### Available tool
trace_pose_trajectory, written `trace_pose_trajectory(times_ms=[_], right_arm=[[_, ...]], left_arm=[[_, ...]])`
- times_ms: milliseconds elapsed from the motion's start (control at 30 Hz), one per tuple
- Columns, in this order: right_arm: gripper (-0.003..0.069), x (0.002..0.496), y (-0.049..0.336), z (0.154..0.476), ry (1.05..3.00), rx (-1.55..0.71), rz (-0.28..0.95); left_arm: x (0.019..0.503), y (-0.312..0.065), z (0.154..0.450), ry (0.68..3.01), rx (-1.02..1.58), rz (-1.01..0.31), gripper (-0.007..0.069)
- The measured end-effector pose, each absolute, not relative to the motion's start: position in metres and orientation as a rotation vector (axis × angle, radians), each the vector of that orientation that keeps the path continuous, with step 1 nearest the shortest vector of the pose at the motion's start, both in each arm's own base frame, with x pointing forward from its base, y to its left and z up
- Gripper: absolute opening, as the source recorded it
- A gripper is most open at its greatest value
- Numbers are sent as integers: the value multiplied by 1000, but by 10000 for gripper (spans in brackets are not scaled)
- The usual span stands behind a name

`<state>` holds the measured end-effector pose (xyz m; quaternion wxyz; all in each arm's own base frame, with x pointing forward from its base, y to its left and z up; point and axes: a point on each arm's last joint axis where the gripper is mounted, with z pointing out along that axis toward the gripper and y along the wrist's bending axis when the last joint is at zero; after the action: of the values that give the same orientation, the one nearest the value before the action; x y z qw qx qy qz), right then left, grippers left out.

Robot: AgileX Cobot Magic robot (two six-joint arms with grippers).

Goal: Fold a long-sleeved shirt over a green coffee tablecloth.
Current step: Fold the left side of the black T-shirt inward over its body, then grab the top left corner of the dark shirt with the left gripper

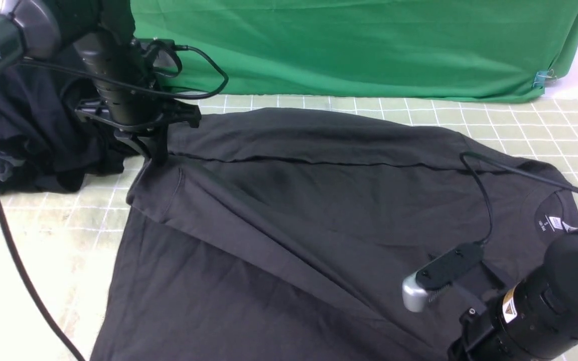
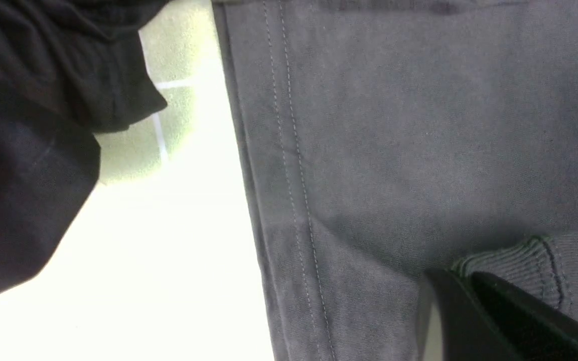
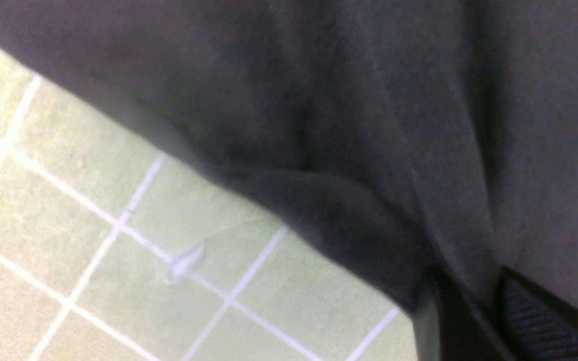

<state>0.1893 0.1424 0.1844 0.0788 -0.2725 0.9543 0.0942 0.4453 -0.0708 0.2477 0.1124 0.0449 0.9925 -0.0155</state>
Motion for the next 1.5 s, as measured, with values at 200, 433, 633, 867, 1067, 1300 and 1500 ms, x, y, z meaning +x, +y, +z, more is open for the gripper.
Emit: trace_pose_trajectory(times_ms=[200,433,633,867,1067,1300,1500], right_arm=[[262,188,142,184,2869,-818,280],[424,186,141,188,2865,-814,285],[435,181,138,226,2735,-770,343],[437,173,132,278,2535,-729,414],[439,175,133,294,2491,-726,426],[439,175,133,294,2486,-726,424],[439,175,133,294,2486,-726,423]], left_arm=[[440,-68,232,2968,130,-10,12],[441,-66,231,2952,151,21,20],[441,-63,231,2951,175,75,151],[449,-62,233,2873,55,70,447],[468,-54,228,2715,-72,-17,522],[486,-53,193,2674,-200,-122,527],[496,-56,171,2618,-441,-223,527]])
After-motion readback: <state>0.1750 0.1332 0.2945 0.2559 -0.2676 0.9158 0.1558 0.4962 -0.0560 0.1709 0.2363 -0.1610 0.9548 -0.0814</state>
